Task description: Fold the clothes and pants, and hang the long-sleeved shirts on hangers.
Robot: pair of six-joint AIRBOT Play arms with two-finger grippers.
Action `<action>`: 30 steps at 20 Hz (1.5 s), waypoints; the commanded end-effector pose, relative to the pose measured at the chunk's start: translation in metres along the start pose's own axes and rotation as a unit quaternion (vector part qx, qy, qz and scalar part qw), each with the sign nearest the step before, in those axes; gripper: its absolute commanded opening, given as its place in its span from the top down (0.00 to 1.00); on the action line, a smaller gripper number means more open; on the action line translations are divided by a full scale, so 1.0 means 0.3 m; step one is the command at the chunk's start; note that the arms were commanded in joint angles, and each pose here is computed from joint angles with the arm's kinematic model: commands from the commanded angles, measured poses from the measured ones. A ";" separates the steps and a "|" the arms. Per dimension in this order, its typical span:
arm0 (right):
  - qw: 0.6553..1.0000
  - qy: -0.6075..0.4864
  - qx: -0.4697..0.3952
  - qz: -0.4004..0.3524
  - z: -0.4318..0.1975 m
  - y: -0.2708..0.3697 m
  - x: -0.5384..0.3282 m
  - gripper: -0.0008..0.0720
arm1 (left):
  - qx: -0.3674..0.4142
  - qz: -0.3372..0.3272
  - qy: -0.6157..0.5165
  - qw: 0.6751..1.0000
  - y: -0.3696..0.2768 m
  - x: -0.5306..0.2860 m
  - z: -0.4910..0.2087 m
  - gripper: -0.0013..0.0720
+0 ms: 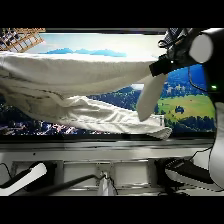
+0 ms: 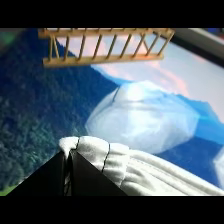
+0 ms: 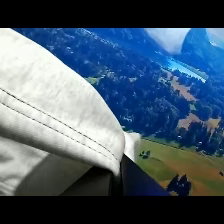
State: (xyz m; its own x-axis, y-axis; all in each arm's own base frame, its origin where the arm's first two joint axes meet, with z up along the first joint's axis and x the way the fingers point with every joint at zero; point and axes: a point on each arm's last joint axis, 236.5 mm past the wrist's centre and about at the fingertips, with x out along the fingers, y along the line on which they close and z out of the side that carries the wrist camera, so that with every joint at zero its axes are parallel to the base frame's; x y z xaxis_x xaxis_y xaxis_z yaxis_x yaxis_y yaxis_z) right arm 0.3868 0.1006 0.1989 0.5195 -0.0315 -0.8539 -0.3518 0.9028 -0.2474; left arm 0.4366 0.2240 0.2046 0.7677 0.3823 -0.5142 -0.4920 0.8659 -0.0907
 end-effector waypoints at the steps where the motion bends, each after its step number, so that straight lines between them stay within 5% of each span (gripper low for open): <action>1: 1.000 0.008 0.012 -0.021 0.014 -0.066 0.212 0.94 | -0.001 -0.008 0.022 1.000 -0.023 0.187 -0.084 0.95; 4: 0.994 -0.085 0.057 -0.047 0.178 -0.212 0.449 0.91 | 0.013 -0.031 0.021 0.999 -0.124 0.362 -0.162 0.95; 5: 0.985 -0.128 0.107 -0.037 0.244 -0.248 0.514 0.58 | 0.020 -0.041 0.025 0.999 -0.170 0.394 -0.191 0.80; 6: 0.978 -0.144 0.153 -0.011 0.274 -0.251 0.554 0.25 | 0.027 -0.050 0.034 0.998 -0.212 0.410 -0.223 0.43; 7: 0.969 -0.146 0.198 0.028 0.289 -0.229 0.576 0.30 | 0.033 -0.056 0.039 0.997 -0.242 0.416 -0.239 0.26; 11: 0.972 -0.065 0.203 0.102 0.182 -0.108 0.578 0.35 | 0.067 -0.033 0.065 0.995 -0.183 0.383 -0.259 0.27; 12: 0.977 -0.020 0.183 0.112 0.114 -0.076 0.580 0.36 | 0.076 -0.012 0.100 0.992 -0.125 0.362 -0.302 0.33; 14: 0.977 0.050 0.163 0.129 0.000 -0.028 0.580 0.45 | 0.078 0.051 0.238 0.967 0.054 0.289 -0.504 0.71; 15: 0.975 0.066 0.162 0.137 -0.029 -0.002 0.582 0.47 | 0.041 0.107 0.301 0.947 0.169 0.228 -0.622 0.79; 18: 0.975 0.086 0.146 0.147 -0.099 0.082 0.591 0.52 | -0.063 0.176 0.311 0.932 0.318 0.128 -0.768 0.77; 21: 0.976 0.083 0.124 0.156 -0.153 0.175 0.575 0.52 | -0.092 0.095 0.221 0.966 0.239 0.169 -0.717 0.49; 30: 0.979 0.022 0.102 0.175 -0.133 0.292 0.404 0.53 | -0.056 -0.011 0.254 0.965 0.119 0.319 -0.852 0.49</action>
State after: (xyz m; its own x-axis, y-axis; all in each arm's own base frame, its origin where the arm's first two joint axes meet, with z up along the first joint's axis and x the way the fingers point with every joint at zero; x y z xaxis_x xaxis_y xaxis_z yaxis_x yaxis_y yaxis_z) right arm 0.3919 0.1493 0.0375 0.3141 0.2481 -0.9164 -0.3312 0.9333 0.1392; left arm 0.3740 0.2158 -0.0544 0.4506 0.1759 -0.8752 -0.5873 0.7968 -0.1422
